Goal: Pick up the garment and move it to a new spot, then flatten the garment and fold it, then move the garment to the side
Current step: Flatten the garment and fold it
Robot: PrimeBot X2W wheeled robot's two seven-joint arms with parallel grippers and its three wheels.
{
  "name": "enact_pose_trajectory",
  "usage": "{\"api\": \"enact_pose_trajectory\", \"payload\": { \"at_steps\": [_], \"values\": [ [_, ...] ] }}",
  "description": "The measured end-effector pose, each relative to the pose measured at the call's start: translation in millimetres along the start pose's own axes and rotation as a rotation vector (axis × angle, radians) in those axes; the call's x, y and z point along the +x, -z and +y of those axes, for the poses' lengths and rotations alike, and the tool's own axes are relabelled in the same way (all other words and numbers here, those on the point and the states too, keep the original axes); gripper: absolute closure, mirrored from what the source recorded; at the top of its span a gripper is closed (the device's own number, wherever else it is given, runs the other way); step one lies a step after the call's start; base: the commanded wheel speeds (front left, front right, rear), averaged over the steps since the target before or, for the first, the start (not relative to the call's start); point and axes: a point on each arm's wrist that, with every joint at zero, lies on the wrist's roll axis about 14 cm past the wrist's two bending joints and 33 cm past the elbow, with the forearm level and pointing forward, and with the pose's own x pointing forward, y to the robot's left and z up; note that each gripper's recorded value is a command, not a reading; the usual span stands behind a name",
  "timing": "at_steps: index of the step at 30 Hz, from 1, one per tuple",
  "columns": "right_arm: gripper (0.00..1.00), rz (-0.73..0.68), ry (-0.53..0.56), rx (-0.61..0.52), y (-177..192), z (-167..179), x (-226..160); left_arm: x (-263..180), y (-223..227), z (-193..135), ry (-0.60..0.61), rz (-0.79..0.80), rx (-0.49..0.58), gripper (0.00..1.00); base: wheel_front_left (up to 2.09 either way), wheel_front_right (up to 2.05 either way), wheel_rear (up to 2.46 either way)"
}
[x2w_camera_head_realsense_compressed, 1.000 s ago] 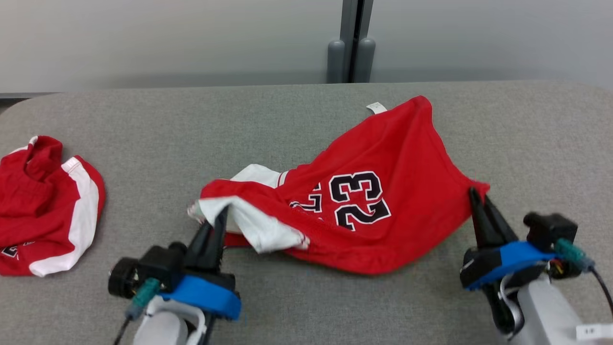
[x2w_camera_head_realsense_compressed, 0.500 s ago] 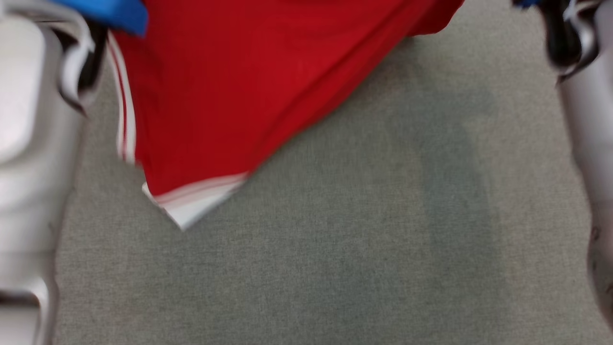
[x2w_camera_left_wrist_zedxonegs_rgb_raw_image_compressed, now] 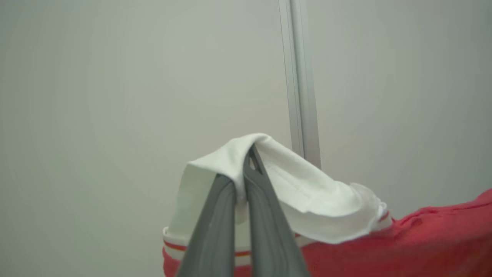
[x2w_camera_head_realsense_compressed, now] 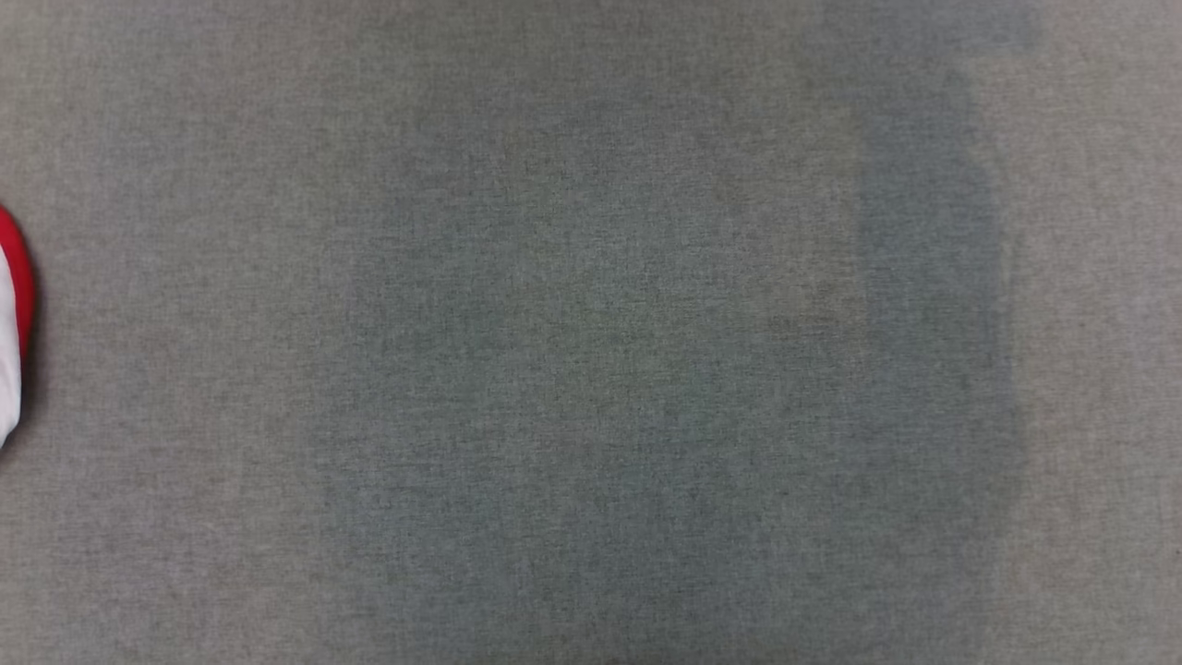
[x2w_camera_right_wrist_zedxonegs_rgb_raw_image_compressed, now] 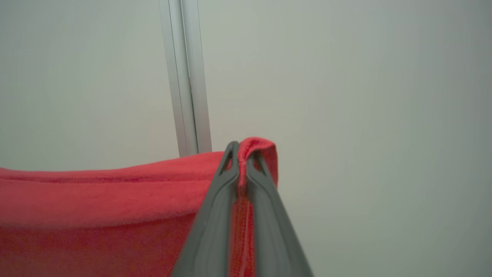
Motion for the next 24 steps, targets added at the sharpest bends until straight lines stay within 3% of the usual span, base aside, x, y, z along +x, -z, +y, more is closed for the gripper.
{"api": "enact_pose_trajectory", "payload": {
  "at_steps": [3, 9, 16, 24],
  "values": [
    [1.00, 0.046, 0.001, 0.000, 23, -1, -2, -4, 25, -1, 0.016, 0.059, 0.041, 1.00, 0.00, 0.00, 0.00],
    [1.00, 0.182, -0.009, 0.038, 91, 7, -37, -48, 95, 9, -0.047, 0.212, -0.050, 1.00, 0.00, 0.00, 0.00],
    [1.00, 0.335, -0.020, 0.147, 158, 22, -114, -134, 146, 0, -0.109, 0.327, -0.152, 1.00, 0.00, 0.00, 0.00],
    [1.00, 0.442, -0.012, 0.252, 184, 28, -217, -259, 154, -18, -0.271, 0.409, -0.250, 1.00, 0.00, 0.00, 0.00]
  ]
}}
